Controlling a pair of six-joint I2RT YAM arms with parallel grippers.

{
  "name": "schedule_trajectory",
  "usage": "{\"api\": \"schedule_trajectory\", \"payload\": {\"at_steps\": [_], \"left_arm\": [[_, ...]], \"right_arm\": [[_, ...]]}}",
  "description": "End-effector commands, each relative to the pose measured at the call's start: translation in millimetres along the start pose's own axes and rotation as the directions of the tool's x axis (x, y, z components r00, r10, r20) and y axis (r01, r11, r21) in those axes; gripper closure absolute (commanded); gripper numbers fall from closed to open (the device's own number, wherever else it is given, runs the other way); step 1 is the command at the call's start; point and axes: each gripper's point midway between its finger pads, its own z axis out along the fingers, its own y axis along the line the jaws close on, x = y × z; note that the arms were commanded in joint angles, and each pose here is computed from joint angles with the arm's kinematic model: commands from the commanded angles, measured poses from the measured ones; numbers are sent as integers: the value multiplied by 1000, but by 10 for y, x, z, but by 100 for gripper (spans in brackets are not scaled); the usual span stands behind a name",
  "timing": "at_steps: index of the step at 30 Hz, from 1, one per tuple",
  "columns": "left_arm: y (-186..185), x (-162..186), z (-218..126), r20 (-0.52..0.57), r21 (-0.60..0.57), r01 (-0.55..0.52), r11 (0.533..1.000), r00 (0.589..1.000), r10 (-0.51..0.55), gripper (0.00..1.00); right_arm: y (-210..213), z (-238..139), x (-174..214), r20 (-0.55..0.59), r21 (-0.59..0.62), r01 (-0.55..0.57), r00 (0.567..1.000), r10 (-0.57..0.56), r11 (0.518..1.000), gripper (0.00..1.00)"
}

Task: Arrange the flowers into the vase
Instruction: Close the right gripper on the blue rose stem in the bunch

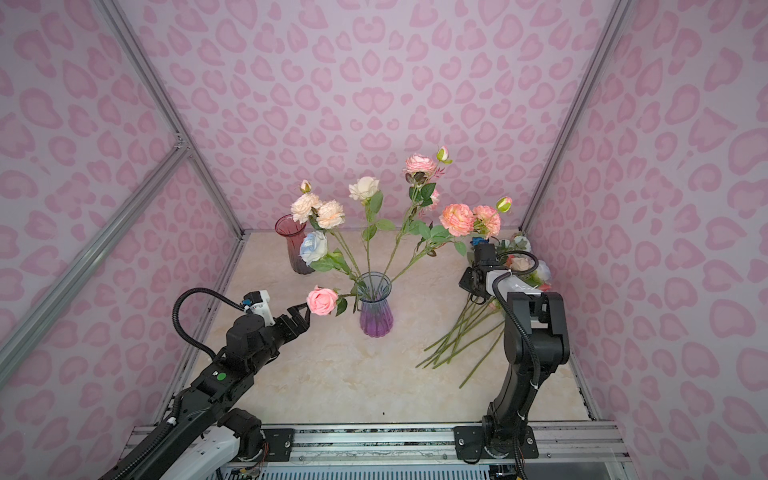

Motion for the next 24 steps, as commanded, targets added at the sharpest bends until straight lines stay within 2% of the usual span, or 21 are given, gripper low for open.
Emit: {"api": "schedule_trajectory", "payload": {"at_steps": [1,5,8,10,19,24], "left_arm": [[-96,-91,-9,25,29,-4,1000,1000,3,5],[-111,-103,-8,25,31,-10,999,1000,9,5],[-123,-119,-10,30,32,-13,999,999,12,5],[-134,-127,-15,30,34,-17,999,999,16,5],[-191,-194,-64,44,48,-21,999,999,19,4],[-217,-230,-113,58,62,-14,998,998,10,5]], "right_arm": [[-38,32,18,-7,23,10,1000,-10,1000,86],[-10,59,-1,-12,16,17,1000,-17,1000,85],[14,43,-36,-12,11,18,1000,-18,1000,98],[115,-69,-80,14,-34,27,1000,-27,999,100],[485,-920,-287,198,-224,65,980,-19,972,100],[501,-1492,-379,337,-297,91,941,15,950,100]]}}
